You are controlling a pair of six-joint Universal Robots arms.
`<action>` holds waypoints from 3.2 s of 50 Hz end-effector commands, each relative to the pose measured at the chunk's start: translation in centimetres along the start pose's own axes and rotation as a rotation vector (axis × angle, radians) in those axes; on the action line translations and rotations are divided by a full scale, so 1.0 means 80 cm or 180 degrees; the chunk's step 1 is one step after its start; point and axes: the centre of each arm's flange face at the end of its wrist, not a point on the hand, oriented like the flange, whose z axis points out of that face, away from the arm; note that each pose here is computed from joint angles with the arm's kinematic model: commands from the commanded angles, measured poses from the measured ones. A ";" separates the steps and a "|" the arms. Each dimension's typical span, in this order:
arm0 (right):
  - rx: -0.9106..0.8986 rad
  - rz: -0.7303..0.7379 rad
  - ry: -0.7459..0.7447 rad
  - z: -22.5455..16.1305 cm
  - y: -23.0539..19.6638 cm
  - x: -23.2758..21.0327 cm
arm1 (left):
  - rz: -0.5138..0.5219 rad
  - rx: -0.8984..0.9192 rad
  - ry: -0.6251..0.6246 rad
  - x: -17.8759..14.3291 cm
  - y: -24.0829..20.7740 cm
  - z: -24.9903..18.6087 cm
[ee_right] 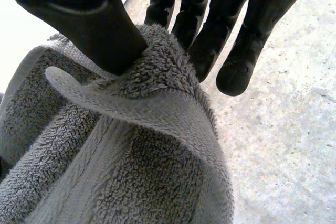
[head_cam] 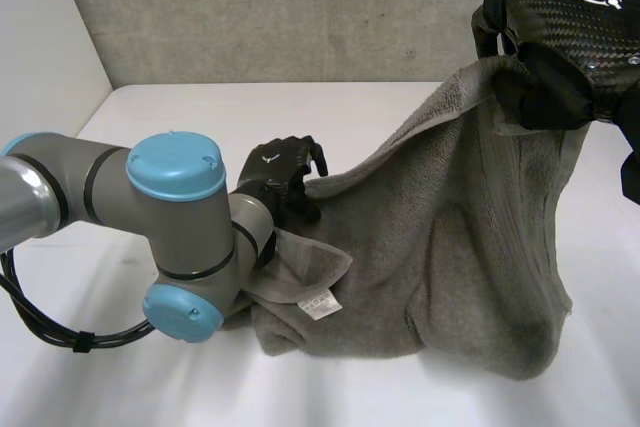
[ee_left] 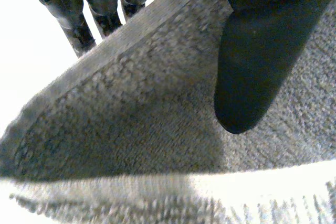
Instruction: Fold the towel.
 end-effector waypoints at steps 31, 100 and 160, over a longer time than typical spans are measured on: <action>-0.0428 -0.0275 0.0115 0.212 0.138 0.059 | 0.1189 0.0862 -0.0487 -0.078 -0.097 0.098; -0.1862 0.0289 -0.0102 0.089 0.287 0.017 | 0.1050 -0.0022 -0.0282 -0.055 -0.023 -0.049; -0.1328 0.0662 0.1134 0.104 0.340 0.062 | 0.0689 -0.0326 -0.0394 -0.048 -0.057 -0.070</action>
